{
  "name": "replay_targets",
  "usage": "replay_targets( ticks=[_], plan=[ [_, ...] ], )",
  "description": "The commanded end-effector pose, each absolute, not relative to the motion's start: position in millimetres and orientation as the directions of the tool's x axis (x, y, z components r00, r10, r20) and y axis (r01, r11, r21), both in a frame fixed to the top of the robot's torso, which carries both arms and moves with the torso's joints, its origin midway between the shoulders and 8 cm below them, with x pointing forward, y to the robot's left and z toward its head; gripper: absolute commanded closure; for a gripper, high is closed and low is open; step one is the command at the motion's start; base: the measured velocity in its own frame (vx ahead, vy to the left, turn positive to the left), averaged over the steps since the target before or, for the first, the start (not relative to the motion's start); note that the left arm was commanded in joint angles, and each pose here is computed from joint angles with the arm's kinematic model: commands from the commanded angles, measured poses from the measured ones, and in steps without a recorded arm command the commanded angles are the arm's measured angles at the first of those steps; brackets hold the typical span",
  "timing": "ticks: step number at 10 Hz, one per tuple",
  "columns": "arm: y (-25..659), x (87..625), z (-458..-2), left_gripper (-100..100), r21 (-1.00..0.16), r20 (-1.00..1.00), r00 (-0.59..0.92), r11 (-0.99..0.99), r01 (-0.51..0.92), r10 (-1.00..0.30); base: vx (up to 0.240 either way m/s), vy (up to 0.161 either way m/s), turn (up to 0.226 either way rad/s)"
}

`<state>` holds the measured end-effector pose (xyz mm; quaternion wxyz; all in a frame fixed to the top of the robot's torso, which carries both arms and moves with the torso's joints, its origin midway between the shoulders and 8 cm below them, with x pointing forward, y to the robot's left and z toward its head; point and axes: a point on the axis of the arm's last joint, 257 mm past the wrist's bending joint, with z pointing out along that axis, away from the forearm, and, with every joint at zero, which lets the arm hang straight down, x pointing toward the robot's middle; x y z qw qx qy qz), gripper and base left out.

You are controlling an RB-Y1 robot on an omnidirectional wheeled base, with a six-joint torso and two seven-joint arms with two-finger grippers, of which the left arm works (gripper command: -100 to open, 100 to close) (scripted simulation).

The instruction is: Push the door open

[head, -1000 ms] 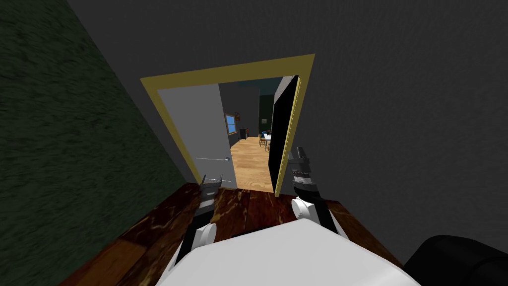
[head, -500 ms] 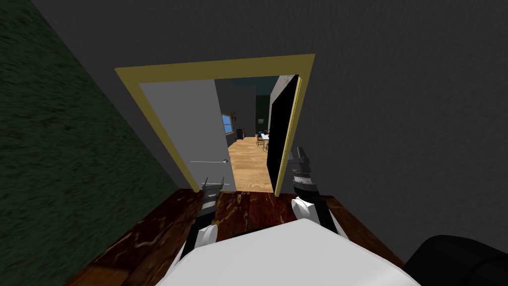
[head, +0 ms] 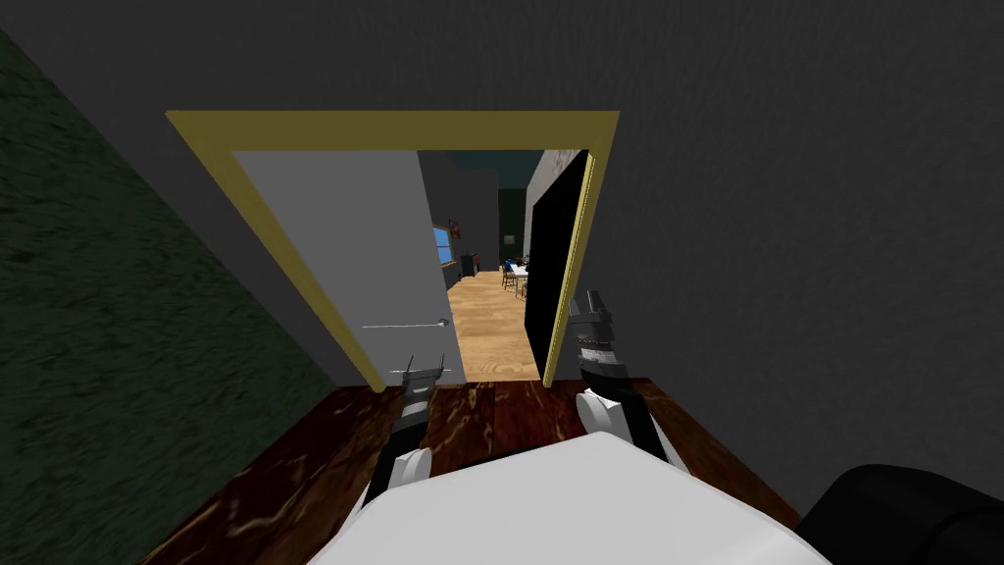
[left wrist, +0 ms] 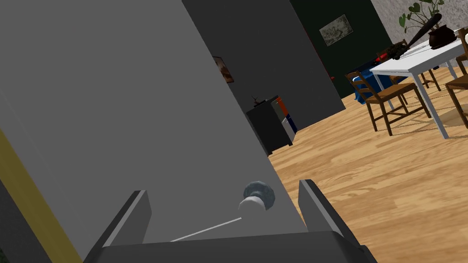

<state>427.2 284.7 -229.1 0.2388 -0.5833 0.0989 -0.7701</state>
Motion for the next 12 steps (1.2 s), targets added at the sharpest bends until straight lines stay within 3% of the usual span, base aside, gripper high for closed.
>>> replay_targets(
  ticks=[1, 12],
  plan=[
    [285, 426, -242, -100, -0.402, 0.872, -0.196, -0.884, 0.237, -0.449, 0.063, 0.086, -0.112],
    [292, 419, -321, -100, -0.196, 0.971, -0.104, -0.965, 0.175, -0.216, 0.055, 0.117, -0.136]
  ],
)
